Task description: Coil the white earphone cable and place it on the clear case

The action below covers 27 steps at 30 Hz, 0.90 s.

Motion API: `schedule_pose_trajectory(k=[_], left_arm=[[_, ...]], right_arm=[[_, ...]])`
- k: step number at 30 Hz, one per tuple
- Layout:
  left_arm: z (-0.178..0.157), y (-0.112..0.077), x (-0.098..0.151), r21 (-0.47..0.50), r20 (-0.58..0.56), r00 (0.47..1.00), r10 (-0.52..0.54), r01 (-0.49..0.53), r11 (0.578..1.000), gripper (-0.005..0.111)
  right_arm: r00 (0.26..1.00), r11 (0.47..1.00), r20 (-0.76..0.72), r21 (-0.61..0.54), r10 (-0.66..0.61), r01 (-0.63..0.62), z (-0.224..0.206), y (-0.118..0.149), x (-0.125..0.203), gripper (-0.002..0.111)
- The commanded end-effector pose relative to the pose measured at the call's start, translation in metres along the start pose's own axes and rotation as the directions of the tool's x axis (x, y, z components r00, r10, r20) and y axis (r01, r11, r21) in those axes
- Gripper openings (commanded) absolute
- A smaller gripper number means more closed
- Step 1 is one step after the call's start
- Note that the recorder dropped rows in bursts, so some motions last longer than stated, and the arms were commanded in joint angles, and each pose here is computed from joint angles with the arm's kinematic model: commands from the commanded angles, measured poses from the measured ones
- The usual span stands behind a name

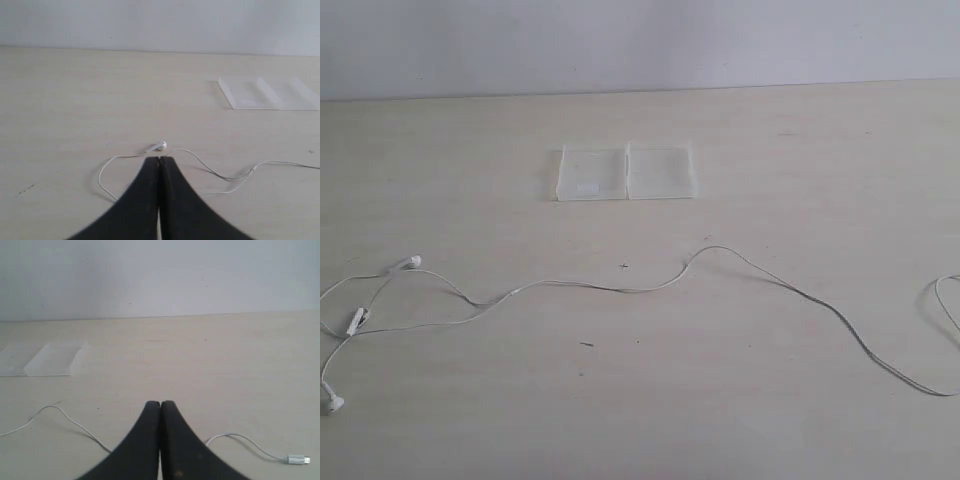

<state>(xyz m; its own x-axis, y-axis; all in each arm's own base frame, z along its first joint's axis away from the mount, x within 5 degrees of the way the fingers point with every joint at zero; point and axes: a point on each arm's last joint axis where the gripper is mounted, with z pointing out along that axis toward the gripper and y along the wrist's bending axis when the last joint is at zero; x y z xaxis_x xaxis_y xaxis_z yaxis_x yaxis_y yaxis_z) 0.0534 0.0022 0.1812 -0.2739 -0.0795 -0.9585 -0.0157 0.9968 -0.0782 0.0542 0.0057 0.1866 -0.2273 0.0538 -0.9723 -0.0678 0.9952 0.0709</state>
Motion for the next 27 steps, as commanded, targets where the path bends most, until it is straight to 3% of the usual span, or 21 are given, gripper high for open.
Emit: schedule_pose_trajectory(k=[1,9,11,13,14,18,20,22,24,26,27], left_arm=[[0.000,0.000,0.000,0.003,0.010,1.000,-0.004,0.004,1.000,0.000],[0.000,0.000,0.000,0.003,0.010,1.000,-0.004,0.004,1.000,0.000],[0.000,0.001,-0.001,-0.012,0.022,0.999,0.049,-0.048,0.999,0.000],[-0.001,-0.002,-0.012,0.021,0.144,0.989,0.041,-0.044,0.999,0.000],[-0.004,-0.007,-0.024,0.078,0.273,0.962,-0.016,-0.006,0.997,0.000],[-0.014,-0.014,-0.045,0.180,0.499,0.862,-0.084,-0.008,0.984,0.000],[-0.022,-0.018,-0.056,0.230,0.613,0.782,-0.117,-0.035,0.973,0.000],[-0.033,-0.022,-0.065,0.345,0.687,0.684,-0.246,-0.008,0.939,0.000],[-0.046,-0.022,-0.076,0.376,0.785,0.548,-0.289,-0.051,0.925,0.000],[-0.051,-0.014,-0.115,0.421,0.735,0.527,-0.428,0.141,0.896,0.000],[-0.043,-0.013,-0.134,0.360,0.700,0.590,-0.402,0.194,0.912,0.000]], right_arm=[[1.000,1.000,0.009,0.006,-0.002,0.002,0.000,0.000,0.001,0.000],[1.000,1.000,0.009,0.006,-0.002,0.002,0.000,0.000,0.001,0.000],[1.000,1.000,0.009,0.006,-0.002,0.002,0.000,0.000,0.001,0.000],[1.000,1.000,0.009,0.006,-0.002,0.002,0.000,0.000,0.001,0.000],[1.000,1.000,0.009,0.006,-0.002,0.002,0.000,0.000,0.001,0.000],[1.000,1.000,0.009,0.006,-0.002,0.002,0.000,0.000,0.001,0.000],[1.000,1.000,0.009,0.006,-0.002,0.002,0.000,0.000,0.001,0.000],[1.000,1.000,0.009,0.006,-0.002,0.002,0.000,0.000,0.001,0.000],[1.000,1.000,0.009,0.006,-0.002,0.002,0.000,0.000,0.001,0.000],[1.000,1.000,0.009,0.006,-0.002,0.002,0.000,0.000,0.001,0.000],[1.000,1.000,0.009,0.006,-0.002,0.002,0.000,0.000,0.001,0.000]])
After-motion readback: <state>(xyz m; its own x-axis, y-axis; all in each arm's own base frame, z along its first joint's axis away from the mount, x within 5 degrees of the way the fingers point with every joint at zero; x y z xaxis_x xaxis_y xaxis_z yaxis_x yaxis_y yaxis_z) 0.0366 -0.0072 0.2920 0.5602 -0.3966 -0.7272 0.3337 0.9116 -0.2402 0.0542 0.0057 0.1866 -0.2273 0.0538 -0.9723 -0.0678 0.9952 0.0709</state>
